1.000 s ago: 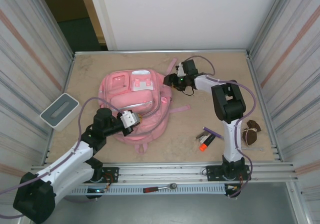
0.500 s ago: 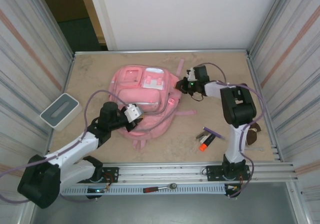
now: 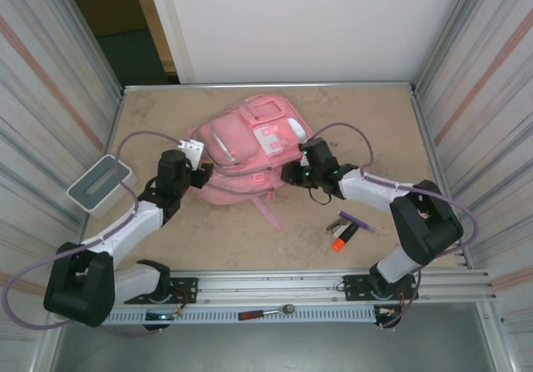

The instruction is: Pack the student bag

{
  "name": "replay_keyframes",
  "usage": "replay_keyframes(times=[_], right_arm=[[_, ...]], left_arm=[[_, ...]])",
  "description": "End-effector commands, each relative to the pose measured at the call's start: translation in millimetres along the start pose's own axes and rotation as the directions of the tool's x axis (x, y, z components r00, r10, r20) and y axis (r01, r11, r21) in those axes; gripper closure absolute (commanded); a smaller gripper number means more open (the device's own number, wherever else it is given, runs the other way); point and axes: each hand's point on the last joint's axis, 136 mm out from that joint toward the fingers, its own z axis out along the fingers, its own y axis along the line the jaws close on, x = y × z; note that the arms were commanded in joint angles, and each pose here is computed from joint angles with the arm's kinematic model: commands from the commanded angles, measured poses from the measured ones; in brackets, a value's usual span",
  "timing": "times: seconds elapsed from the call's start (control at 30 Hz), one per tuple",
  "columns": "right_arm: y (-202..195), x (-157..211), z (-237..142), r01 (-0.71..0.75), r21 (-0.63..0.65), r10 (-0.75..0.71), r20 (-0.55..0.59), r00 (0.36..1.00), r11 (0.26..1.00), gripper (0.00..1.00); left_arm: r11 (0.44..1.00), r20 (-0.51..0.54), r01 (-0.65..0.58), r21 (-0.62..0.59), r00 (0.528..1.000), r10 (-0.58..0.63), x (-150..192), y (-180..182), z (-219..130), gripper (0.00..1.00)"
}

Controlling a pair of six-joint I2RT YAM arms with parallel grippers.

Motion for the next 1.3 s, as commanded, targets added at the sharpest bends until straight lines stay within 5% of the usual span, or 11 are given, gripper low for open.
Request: replay_keyframes(times=[0.0, 0.2, 0.43, 0.53, 0.73, 1.27], right_arm=[[15, -6, -28, 0.14, 0.034, -0.141, 0.038, 0.989, 0.99, 0.58], [22, -34, -55, 0.24, 0.068, -0.247, 0.148, 0.958, 0.968, 0.48], [32, -55, -24, 0.235, 0.023, -0.235, 0.16, 0.959, 0.972, 0.44], [27, -56, -13, 0.219, 0.013, -0.219, 0.146, 0.965, 0.976, 0.44], [10, -46, -3, 0.186, 0.008, -0.186, 0.106, 0.977, 0.982, 0.44], [-11, -31, 9, 0.152, 0.024, -0.154, 0.057, 0.987, 0.988, 0.43]], left_arm=[[0.984, 0.067, 0.176, -0.011, 0.982, -0.175, -31, 6, -25, 0.32], [0.924, 0.13, 0.372, 0.089, 0.916, -0.381, -36, -19, -49, 0.28], [0.99, 0.037, 0.102, -0.093, 0.994, -0.099, -42, -61, -31, 0.12], [0.983, -0.023, -0.023, -0.18, 1.0, 0.019, -39, -75, -16, 0.02], [0.928, -0.13, -0.208, -0.31, 0.976, 0.175, -31, -91, 11, 0.01], [0.933, -0.138, -0.147, -0.329, 0.985, 0.107, -16, -68, 8, 0.06]])
